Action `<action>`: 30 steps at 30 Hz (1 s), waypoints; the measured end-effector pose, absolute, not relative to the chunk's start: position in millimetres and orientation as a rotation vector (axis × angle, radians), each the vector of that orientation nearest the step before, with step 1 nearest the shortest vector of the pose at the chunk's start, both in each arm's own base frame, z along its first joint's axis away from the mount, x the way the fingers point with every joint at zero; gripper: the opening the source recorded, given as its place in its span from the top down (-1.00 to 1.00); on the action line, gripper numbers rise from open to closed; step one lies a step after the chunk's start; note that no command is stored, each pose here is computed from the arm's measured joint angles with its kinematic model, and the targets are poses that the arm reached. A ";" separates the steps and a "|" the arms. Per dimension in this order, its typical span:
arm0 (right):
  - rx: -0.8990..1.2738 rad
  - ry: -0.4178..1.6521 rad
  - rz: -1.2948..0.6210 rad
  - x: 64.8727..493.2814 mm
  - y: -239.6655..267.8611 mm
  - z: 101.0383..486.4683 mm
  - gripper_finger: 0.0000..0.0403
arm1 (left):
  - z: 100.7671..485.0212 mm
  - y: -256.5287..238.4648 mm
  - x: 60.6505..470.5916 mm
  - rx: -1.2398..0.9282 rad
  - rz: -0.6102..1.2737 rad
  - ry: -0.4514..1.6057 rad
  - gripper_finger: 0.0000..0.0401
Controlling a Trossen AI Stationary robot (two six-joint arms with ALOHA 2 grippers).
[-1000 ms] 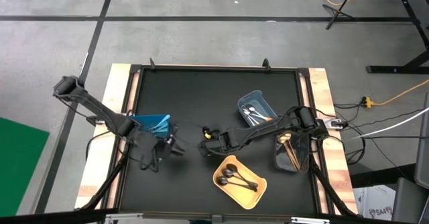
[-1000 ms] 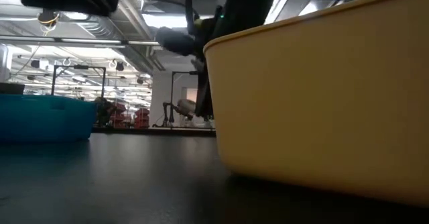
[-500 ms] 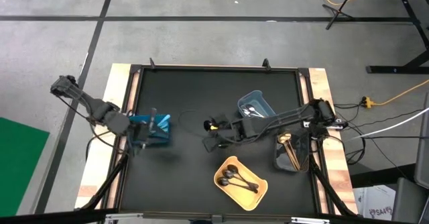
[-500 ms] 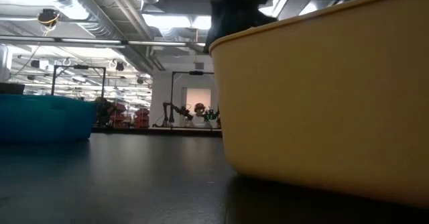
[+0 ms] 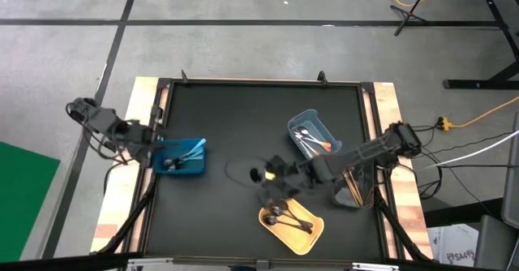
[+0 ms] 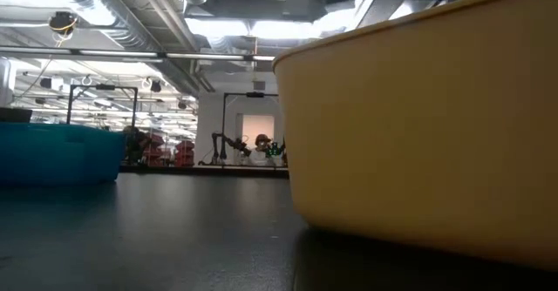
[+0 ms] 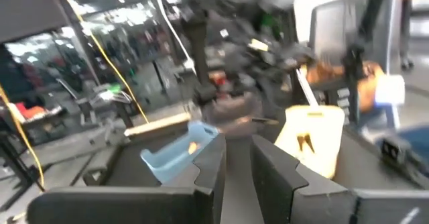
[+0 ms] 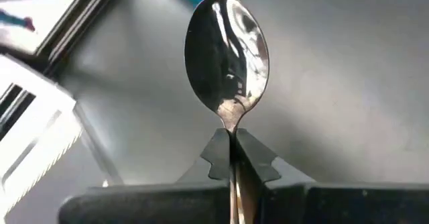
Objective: Sort silverware by color (type)
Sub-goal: Put the black spoon into the yellow bin
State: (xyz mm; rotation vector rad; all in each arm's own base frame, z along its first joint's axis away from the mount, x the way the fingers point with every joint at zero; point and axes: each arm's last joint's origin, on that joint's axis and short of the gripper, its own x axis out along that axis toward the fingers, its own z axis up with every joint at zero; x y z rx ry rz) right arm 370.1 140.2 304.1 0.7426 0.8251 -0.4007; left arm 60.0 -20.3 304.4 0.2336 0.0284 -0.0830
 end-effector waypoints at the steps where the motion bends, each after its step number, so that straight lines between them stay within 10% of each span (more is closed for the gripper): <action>1: 0.747 0.832 -0.390 367.5 147.1 303.8 1.00 | 305.2 -17.6 55.7 0.222 -0.073 0.006 0.69; 14: 0.776 0.874 -0.405 330.1 210.1 284.7 1.00 | 254.3 -10.4 56.8 0.159 0.210 -0.063 0.69; 30: 0.813 0.968 -0.422 320.2 213.5 244.8 1.00 | 197.6 -16.9 88.1 0.252 0.119 -0.139 0.69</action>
